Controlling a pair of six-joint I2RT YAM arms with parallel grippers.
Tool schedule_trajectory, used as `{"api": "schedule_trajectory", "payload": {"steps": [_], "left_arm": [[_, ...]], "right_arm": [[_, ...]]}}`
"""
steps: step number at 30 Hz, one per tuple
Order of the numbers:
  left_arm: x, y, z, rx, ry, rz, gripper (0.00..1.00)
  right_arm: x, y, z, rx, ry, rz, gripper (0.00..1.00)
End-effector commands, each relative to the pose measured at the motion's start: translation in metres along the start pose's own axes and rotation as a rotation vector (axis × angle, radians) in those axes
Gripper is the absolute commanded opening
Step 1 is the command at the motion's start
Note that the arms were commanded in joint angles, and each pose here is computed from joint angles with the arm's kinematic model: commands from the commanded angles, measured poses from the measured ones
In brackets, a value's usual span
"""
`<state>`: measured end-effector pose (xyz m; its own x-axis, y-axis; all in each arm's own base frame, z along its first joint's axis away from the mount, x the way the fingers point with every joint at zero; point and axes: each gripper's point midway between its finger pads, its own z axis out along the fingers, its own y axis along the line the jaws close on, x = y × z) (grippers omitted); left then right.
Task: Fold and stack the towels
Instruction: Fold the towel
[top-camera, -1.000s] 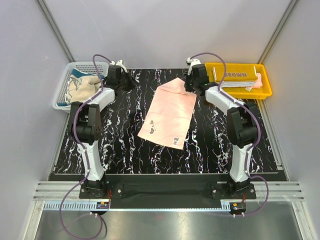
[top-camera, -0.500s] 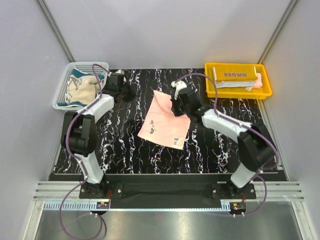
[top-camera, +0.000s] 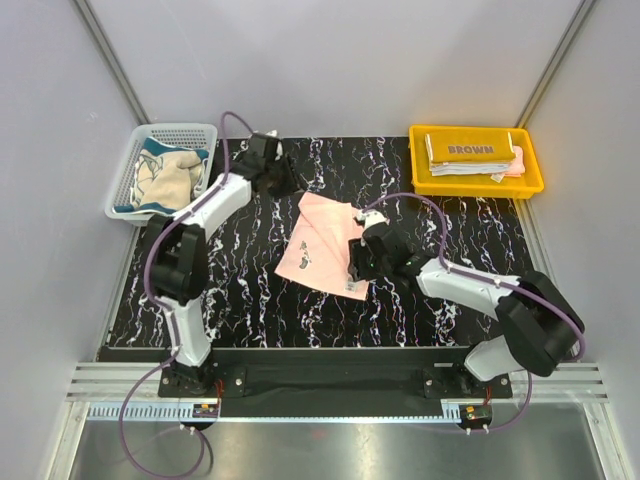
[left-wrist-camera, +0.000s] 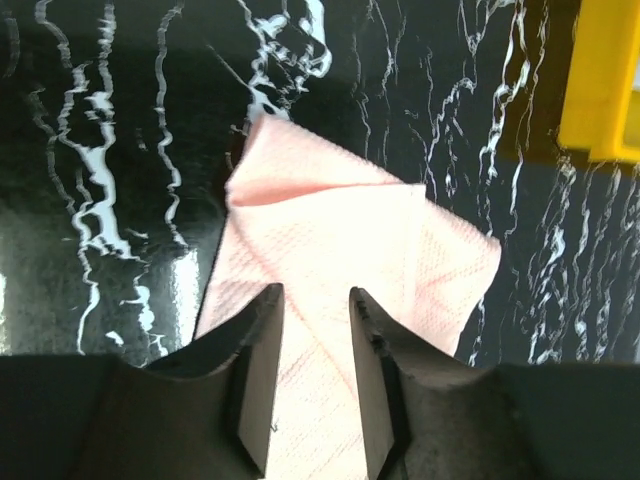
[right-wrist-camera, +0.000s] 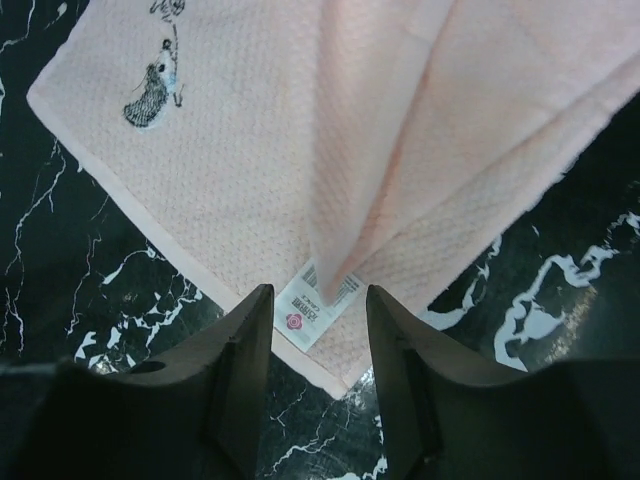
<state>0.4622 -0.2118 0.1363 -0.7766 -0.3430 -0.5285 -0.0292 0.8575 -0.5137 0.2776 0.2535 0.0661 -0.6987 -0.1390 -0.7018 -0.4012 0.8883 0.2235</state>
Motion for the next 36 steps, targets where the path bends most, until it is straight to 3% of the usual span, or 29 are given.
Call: {"api": "schedule_trajectory", "payload": {"steps": [1,3,5,9,15,25,36], "left_arm": [[0.005,-0.021,0.019,-0.007,0.074,0.127,0.39],[-0.008,-0.034,0.024,-0.035,0.039,0.168,0.39],[0.0,-0.031,0.04,-0.109,0.049,0.206,0.39],[0.002,-0.042,0.059,-0.17,0.007,0.259,0.43],[0.015,-0.064,0.084,-0.2,-0.08,0.278,0.47],[0.026,-0.086,0.118,-0.201,-0.19,0.181,0.52],[0.033,-0.095,0.136,-0.222,-0.211,0.148,0.52]], "right_arm": [[-0.043,-0.002,-0.024,0.063,-0.135,0.137,0.48],[-0.054,-0.018,-0.035,0.177,-0.163,0.21,0.47],[-0.065,-0.028,-0.042,0.254,-0.196,0.244,0.4],[-0.066,-0.044,-0.045,0.335,-0.181,0.298,0.32],[-0.069,-0.057,-0.055,0.314,-0.18,0.367,0.3],[-0.065,-0.059,-0.064,0.26,-0.162,0.397,0.29],[-0.057,-0.058,-0.068,0.244,-0.15,0.39,0.29]]}}
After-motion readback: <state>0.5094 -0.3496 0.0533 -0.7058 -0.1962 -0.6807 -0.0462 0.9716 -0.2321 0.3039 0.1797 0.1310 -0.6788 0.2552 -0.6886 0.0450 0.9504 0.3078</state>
